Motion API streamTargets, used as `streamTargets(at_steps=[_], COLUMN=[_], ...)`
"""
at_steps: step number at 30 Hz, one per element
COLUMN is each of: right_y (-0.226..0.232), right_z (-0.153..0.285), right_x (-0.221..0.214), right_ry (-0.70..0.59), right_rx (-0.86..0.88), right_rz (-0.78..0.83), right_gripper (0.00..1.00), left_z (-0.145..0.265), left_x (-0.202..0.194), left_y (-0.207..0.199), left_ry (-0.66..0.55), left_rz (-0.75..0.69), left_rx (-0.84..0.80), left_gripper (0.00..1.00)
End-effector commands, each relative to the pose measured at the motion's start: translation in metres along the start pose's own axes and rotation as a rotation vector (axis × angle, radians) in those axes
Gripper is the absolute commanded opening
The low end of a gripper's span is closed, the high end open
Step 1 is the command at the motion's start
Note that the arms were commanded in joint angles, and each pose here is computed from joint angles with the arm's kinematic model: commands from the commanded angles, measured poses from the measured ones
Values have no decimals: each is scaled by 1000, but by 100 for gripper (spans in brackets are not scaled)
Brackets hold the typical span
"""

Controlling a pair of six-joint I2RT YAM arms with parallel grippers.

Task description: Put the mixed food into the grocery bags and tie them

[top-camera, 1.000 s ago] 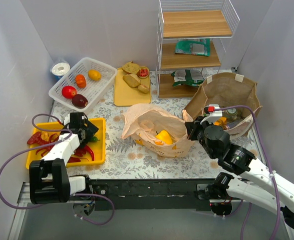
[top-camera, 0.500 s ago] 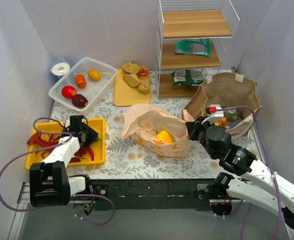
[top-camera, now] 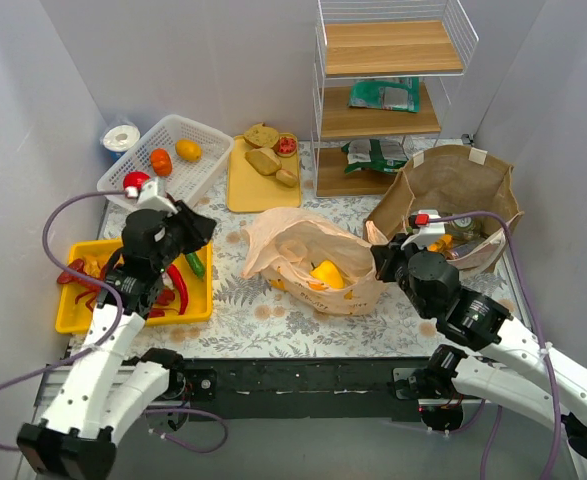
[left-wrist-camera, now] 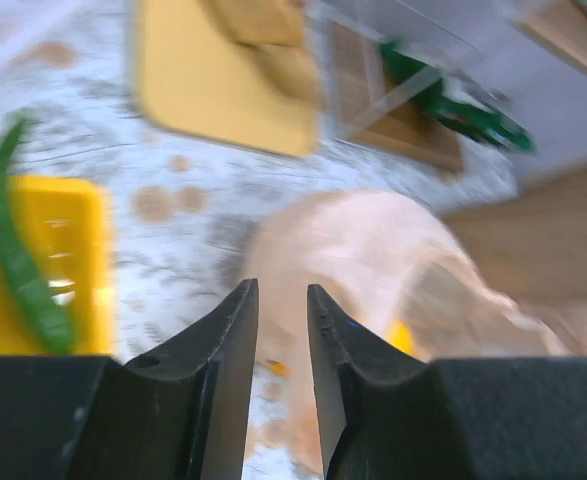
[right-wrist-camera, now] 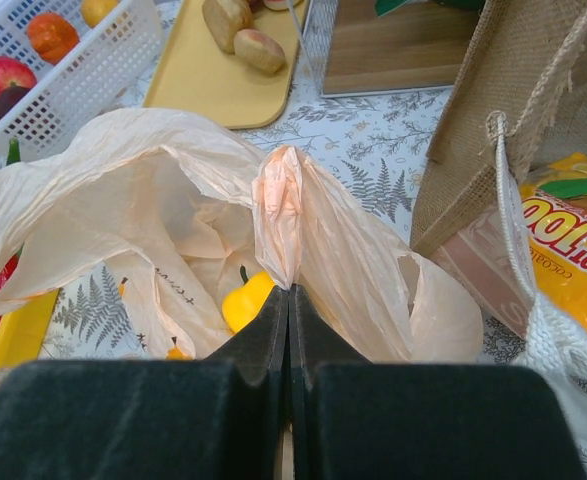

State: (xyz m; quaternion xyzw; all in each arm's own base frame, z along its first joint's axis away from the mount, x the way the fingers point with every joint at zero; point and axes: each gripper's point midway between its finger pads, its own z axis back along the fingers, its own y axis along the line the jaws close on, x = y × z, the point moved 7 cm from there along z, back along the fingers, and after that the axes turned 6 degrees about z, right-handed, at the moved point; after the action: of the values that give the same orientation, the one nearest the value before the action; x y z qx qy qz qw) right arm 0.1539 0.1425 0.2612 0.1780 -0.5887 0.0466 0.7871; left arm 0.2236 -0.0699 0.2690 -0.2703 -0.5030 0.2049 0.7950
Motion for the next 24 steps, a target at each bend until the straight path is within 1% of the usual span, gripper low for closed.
streamTargets(at_steps=[1, 3, 4, 5, 6, 7, 8, 9, 10, 12, 14, 15, 16, 19, 22, 23, 24], right_y=[2, 3, 3, 3, 3, 2, 2, 2, 2, 2, 2, 2, 2, 1, 1, 0, 0], right_z=[-2, -1, -1, -1, -1, -1, -1, -1, -1, -1, -1, -1, 0, 0, 2, 2, 3], right_x=[9, 9, 10, 10, 10, 10, 11, 11, 12, 13, 12, 12, 12, 11, 11, 11, 11], right_ry=[-24, -18, -18, -17, -18, -19, -20, -17, -16, -14, -11, -11, -11, -11, -13, -13, -13], right_rx=[-22, -15, -13, -15, -17, -19, -22, -25, -30, -31, -33, -30, -30, -30, -25, -25, -25], right_rz=[-21, -21, -22, -23, -23, -21, -24, -20, -19, -17, -15, -15, -17, -18, -24, -24, -26], right_gripper=[1, 1, 1, 1, 1, 1, 1, 1, 1, 1, 1, 1, 1, 1, 1, 1, 1], left_z=[0, -1, 4, -3, -4, 3, -4, -4, 0, -2, 2, 2, 1, -7, -18, -18, -19], left_x=[-24, -26, -41, -53, -60, -78, -98, -107, -125, -145, -163, -169, -180, -193, -198, -195, -191], left_y=[-66, -94, -112, -121, -133, -147, -153, -162, -169, -179, -181, -184, -176, -169, -156, -158, -158], left_ry=[98, 95, 143, 176, 177, 225, 272, 276, 320, 362, 407, 419, 453, 470, 482, 466, 449], left_rz=[-120, -118, -99, -94, -65, -59, -30, -12, -14, 39, 60, 99, 108, 155, 153, 137, 92], left_rx=[-107, -142, -187, -186, -207, -253, -240, -252, -269, -285, -303, -319, -313, -299, -262, -259, -258], left_gripper=[28, 29, 31, 32, 34, 34, 35, 35, 35, 35, 35, 35, 35, 36, 36, 36, 37])
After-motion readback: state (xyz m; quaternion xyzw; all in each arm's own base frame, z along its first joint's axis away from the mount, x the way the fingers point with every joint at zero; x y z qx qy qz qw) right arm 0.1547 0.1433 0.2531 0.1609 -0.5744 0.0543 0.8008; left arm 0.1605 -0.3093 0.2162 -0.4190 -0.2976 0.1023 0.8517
